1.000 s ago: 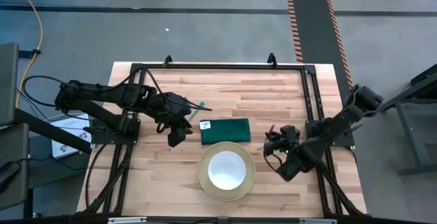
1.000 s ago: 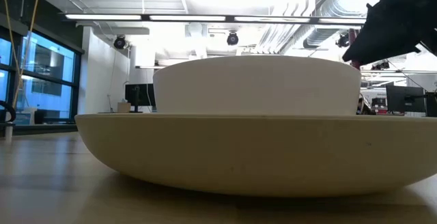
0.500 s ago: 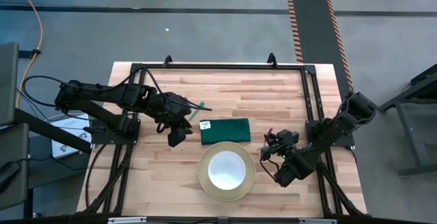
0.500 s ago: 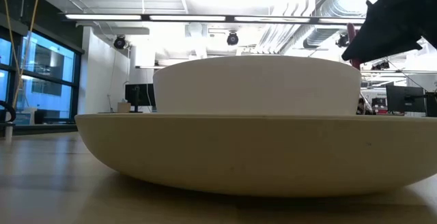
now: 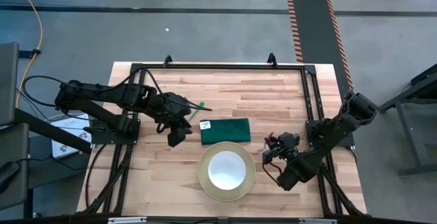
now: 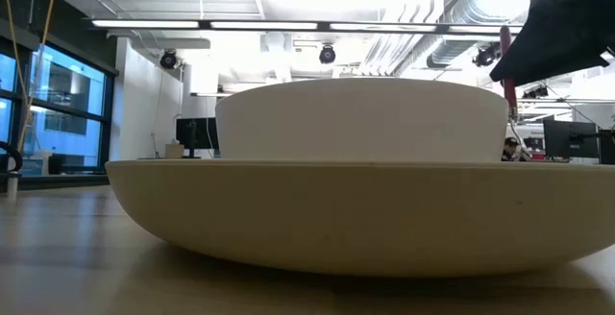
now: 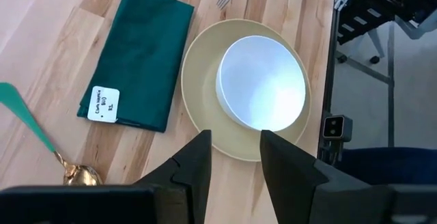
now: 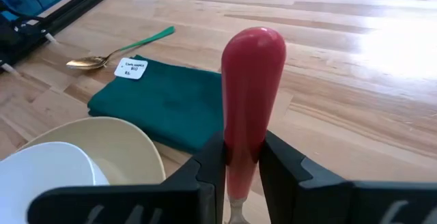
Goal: Set table place
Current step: Put the red fork to the right of the yellow plate
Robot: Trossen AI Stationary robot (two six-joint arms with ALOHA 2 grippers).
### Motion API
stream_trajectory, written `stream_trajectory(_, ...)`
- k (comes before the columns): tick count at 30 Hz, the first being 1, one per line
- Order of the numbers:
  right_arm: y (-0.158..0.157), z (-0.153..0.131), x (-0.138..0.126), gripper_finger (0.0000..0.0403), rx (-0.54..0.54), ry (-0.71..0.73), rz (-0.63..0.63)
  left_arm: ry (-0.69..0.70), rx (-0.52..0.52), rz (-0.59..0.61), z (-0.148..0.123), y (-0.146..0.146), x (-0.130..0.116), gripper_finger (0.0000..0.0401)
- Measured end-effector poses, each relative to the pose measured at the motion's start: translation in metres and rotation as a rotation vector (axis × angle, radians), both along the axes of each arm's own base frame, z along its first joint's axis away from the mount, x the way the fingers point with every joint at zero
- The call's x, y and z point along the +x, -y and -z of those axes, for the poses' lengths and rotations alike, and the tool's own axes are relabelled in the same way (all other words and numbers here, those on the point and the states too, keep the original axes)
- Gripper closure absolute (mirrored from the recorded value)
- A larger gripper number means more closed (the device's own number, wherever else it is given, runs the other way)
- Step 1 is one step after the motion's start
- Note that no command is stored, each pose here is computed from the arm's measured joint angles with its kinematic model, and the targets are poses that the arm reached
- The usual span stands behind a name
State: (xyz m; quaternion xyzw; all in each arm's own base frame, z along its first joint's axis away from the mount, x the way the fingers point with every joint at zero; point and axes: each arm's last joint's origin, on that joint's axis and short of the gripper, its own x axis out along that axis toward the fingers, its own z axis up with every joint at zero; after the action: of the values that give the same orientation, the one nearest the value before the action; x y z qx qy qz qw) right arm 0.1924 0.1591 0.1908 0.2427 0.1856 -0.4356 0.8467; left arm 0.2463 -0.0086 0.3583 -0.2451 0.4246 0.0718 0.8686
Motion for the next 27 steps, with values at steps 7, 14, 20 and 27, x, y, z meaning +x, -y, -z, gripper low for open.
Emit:
stream_trajectory(7, -0.005, 0.000, -0.003, 0.0345, 0.012, -0.003, -0.020, 0.000, 0.001, 0.001, 0.000, 0.000, 0.000, 0.0286)
stream_trajectory(14, -0.010, 0.002, -0.006, 0.0313, 0.067, -0.019, -0.023, -0.010, 0.002, 0.001, 0.001, 0.000, -0.001, 0.0286)
stream_trajectory(20, -0.016, 0.002, -0.007, 0.0307, 0.086, 0.013, -0.053, -0.015, 0.002, 0.002, 0.001, 0.000, -0.001, 0.0286)
stream_trajectory(27, -0.020, 0.002, -0.009, 0.0306, 0.101, 0.025, -0.065, -0.015, 0.002, 0.001, 0.001, 0.000, -0.001, 0.0286)
